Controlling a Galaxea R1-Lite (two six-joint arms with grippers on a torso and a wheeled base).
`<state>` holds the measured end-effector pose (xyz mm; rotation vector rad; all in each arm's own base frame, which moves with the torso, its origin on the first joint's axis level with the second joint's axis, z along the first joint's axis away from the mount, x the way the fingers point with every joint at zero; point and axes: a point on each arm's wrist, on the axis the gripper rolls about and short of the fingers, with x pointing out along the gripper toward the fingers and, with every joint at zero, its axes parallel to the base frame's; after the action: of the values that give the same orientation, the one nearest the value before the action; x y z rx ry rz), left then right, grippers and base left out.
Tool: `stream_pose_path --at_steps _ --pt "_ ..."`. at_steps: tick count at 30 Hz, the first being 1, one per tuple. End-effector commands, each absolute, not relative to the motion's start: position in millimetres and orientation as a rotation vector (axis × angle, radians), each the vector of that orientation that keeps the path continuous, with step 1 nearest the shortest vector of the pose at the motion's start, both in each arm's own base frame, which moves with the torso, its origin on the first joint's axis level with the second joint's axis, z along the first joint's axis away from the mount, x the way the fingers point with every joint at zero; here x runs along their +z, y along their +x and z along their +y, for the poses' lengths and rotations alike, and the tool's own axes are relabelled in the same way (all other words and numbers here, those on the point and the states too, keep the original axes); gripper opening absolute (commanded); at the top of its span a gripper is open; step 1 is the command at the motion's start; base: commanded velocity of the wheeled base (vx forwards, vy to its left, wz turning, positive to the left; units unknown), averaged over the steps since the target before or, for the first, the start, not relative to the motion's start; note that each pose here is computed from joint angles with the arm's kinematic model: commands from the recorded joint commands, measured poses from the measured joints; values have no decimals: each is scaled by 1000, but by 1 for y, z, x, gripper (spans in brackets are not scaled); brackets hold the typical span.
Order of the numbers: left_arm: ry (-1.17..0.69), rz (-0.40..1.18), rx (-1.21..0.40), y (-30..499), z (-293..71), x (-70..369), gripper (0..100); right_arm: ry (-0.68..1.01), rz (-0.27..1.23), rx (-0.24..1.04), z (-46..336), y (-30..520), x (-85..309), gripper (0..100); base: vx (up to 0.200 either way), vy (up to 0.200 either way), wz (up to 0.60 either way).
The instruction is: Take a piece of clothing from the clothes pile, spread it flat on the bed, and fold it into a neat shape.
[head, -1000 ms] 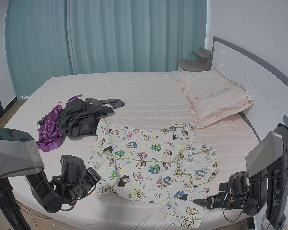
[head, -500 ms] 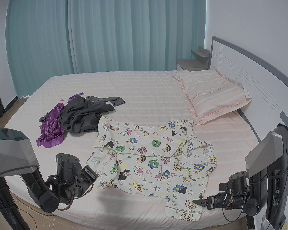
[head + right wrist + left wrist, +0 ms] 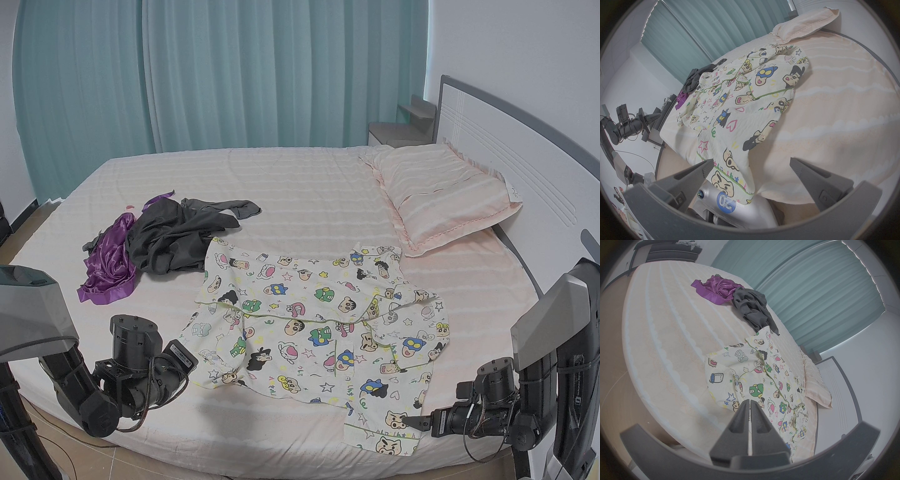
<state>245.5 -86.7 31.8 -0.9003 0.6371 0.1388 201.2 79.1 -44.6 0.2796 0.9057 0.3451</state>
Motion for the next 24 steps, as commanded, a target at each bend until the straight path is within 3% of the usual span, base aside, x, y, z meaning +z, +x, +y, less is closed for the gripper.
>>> stream_pose_path --at_steps 1,17,24 --pt "-906 639 142 247 -84 31 0 281 898 348 79 201 -44 100 0 200 0" --pt "-936 638 162 251 -70 31 0 285 887 348 79 202 -42 100 0 200 0" --pt "-928 638 151 250 -72 32 0 284 882 348 79 203 -42 100 0 0 0"
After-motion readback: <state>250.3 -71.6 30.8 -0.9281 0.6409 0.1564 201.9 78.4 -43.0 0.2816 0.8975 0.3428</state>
